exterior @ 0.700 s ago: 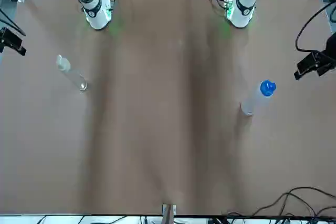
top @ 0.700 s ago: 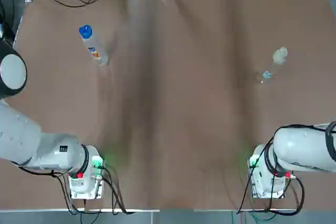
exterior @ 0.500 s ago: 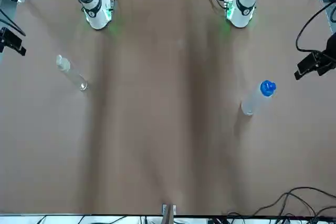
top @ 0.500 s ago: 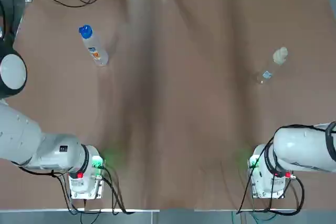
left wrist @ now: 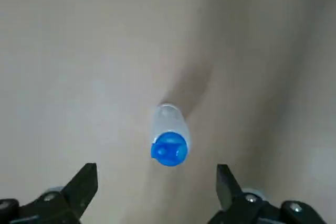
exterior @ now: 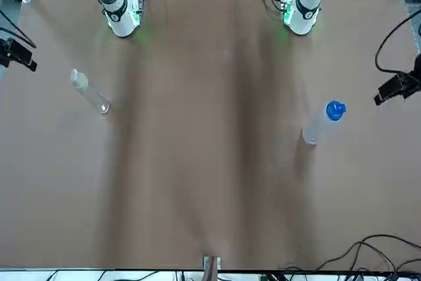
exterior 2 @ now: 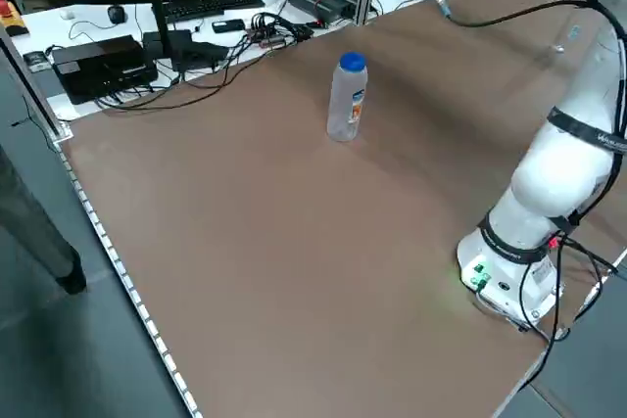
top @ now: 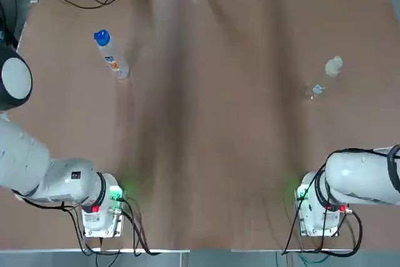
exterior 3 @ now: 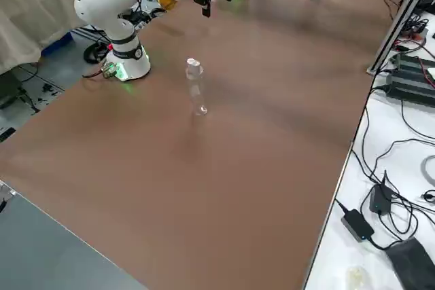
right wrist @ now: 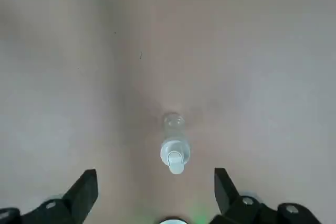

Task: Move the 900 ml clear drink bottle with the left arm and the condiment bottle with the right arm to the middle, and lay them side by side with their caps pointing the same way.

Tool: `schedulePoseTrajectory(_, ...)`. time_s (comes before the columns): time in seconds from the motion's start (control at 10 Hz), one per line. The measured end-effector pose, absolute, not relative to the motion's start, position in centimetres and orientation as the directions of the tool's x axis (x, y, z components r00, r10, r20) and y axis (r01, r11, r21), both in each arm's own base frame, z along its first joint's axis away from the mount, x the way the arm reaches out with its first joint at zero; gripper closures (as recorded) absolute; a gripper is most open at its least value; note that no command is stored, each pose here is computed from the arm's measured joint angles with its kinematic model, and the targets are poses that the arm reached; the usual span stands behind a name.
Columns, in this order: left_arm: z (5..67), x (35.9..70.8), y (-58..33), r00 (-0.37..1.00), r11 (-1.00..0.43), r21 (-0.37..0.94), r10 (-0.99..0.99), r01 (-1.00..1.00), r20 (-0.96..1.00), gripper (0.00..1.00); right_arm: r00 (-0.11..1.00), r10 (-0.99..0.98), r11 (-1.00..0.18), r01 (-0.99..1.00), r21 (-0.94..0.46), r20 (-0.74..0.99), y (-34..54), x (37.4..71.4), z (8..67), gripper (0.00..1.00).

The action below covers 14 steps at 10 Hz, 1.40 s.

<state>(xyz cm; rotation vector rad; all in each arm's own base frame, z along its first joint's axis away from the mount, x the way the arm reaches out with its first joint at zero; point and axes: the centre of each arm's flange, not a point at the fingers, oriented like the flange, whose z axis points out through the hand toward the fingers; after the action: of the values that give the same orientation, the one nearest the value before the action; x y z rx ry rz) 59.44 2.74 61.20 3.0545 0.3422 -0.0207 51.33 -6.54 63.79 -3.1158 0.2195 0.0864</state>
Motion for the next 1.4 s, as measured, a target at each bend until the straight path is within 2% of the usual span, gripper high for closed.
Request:
schedulePoseTrajectory(0.3,55.4,61.6,2.3,0.963,-0.967,0.064,0.237,0.247,-0.126,0.0,0.987,-0.141,-0.99,-0.142,-0.01,-0.073,-6.3,50.1,61.5,0.02)
schedulePoseTrajectory(0.7,48.3,62.0,-1.3,0.978,-0.98,0.079,0.171,0.181,-0.116,0.0,0.988,-0.147,-0.989,-0.147,0.003,-0.038,-5.2,42.8,56.8,0.04)
schedulePoseTrajectory(1.1,44.1,57.0,-2.0,0.995,-0.993,0.069,0.092,0.094,-0.034,0.0,0.985,-0.158,-0.987,-0.158,0.003,-0.063,-5.5,41.2,51.4,0.06)
schedulePoseTrajectory(1.4,42.1,55.1,-2.5,0.999,-0.998,0.052,0.022,0.024,-0.024,0.0,0.985,-0.166,-0.986,-0.166,0.002,-0.052,-5.8,40.9,48.5,0.07)
